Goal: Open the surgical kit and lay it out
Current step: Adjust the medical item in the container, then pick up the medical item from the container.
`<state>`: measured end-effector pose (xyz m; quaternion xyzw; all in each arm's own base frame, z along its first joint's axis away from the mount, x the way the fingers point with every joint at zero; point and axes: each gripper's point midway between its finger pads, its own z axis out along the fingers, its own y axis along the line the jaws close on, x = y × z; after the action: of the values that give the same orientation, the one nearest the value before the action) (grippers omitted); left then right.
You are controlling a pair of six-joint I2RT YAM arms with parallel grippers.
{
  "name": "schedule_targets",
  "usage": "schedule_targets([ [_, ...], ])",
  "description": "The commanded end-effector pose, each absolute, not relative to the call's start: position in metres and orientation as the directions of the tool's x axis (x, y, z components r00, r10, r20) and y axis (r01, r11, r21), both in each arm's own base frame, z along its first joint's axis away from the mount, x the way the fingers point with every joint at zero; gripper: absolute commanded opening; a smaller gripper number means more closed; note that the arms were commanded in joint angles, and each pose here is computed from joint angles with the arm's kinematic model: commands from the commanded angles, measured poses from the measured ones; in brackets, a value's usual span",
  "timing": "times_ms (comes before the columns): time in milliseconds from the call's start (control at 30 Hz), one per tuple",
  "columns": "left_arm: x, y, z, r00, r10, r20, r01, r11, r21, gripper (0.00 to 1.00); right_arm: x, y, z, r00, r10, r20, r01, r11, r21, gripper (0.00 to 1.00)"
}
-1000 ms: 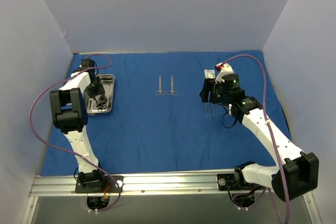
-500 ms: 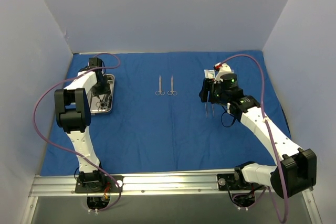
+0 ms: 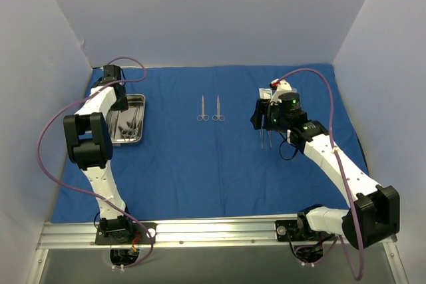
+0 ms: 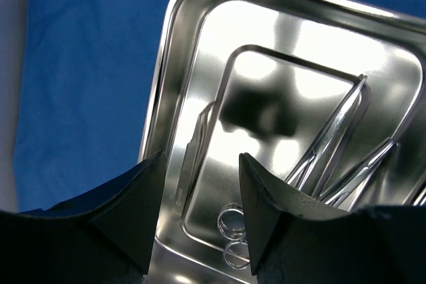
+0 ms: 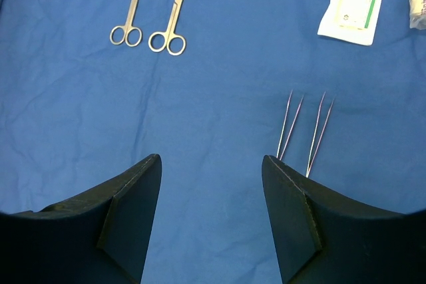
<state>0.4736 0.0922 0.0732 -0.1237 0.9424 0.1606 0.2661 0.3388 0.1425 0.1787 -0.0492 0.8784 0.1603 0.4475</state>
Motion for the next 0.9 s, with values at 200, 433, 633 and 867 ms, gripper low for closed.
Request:
schedule_targets([
  [200, 0.503, 0.1, 0.073, -0.809, -0.09, -0.58, -0.273, 0.933, 0.235, 0.51, 0.346, 0.151, 0.191, -0.57, 0.062, -0.82, -0.258, 0.933, 0.25, 0.57],
  [433, 0.505, 0.103, 0.071, -0.809, -0.093, -0.581, -0.266, 0.938, 0.221, 0.49, 0.347, 0.152, 0.189, -0.575, 0.056, -0.816, -0.26, 0.933, 0.248, 0.57],
  [633, 0.505, 0.104, 0.061, -0.824, -0.104, -0.557, -0.255, 0.946, 0.202, 0.47, 0.348, 0.154, 0.187, -0.58, 0.048, -0.813, -0.27, 0.931, 0.248, 0.57],
  [867, 0.505, 0.11, 0.059, -0.828, -0.118, -0.549, -0.26, 0.947, 0.188, 0.45, 0.348, 0.154, 0.184, -0.585, 0.046, -0.81, -0.269, 0.931, 0.248, 0.57],
])
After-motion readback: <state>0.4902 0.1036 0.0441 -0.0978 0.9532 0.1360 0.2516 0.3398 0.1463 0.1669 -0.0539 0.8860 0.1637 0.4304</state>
